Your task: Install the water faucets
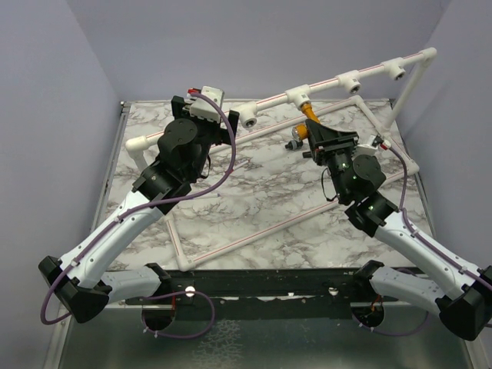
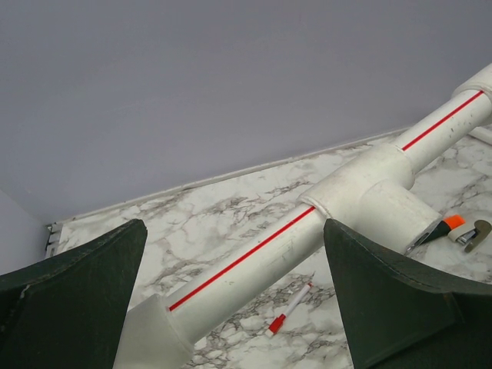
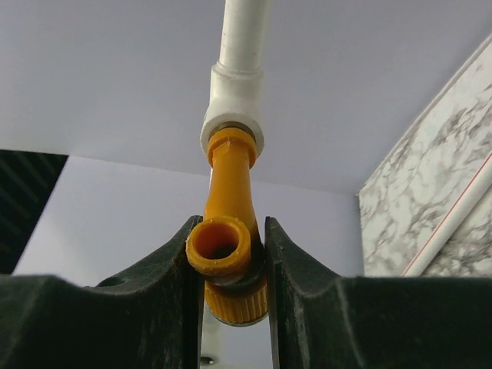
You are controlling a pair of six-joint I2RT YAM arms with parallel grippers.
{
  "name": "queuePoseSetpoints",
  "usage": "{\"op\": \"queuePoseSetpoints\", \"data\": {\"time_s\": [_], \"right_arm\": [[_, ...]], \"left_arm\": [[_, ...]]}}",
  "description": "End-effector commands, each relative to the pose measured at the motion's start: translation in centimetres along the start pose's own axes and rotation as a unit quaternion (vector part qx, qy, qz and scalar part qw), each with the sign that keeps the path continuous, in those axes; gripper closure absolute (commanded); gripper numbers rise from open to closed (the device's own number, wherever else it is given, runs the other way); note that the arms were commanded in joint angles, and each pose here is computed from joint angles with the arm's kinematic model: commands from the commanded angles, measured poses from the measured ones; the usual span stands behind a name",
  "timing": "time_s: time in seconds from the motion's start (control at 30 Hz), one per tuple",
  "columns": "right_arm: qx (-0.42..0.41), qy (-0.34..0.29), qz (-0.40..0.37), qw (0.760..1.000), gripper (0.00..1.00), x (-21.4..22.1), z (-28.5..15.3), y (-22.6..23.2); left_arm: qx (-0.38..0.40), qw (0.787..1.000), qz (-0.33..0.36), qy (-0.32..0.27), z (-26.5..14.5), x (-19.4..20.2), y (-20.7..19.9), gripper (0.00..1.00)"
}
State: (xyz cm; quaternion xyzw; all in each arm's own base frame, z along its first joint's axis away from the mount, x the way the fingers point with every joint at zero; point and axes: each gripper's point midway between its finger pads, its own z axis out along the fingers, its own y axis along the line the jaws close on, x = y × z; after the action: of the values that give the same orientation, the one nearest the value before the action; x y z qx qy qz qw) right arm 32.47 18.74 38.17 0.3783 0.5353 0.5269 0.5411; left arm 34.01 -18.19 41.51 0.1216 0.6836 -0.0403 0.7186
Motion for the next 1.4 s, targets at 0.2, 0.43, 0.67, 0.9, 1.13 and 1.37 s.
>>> {"op": "queuePoseSetpoints", "data": {"time_s": [0.2, 0.43, 0.67, 0.9, 1.13, 1.37], "right_arm": [[0.010, -0.024, 0.122, 0.992, 0.97, -1.4, -0.5, 0.6], [0.036, -0.052, 0.059, 0.996, 0.50, -3.0, -1.3, 0.2], [0.049, -0.057, -0.025, 0.997, 0.23, -4.1, -2.6, -0.2], [0.028, -0.076, -0.209, 0.974, 0.19, -6.4, -3.6, 1.8], [-0.021, -0.069, -0.456, 0.887, 0.17, -7.5, -3.9, 4.1], [-0.093, -0.009, -0.711, 0.697, 0.17, -5.9, -3.8, 4.5]], "left_arm": [[0.004, 1.000, 0.009, 0.022, -0.5, 1.4, -0.3, 0.01], [0.006, 1.000, 0.009, 0.025, -0.3, 1.4, -0.5, 0.01], [0.008, 1.000, 0.009, 0.026, -0.1, 1.6, -0.7, 0.01], [0.009, 1.000, 0.010, 0.028, -0.1, 1.6, -0.7, 0.01], [0.008, 0.999, 0.011, 0.029, 0.0, 1.6, -0.7, 0.01], [0.008, 0.999, 0.013, 0.031, 0.1, 1.7, -0.8, 0.01]]}}
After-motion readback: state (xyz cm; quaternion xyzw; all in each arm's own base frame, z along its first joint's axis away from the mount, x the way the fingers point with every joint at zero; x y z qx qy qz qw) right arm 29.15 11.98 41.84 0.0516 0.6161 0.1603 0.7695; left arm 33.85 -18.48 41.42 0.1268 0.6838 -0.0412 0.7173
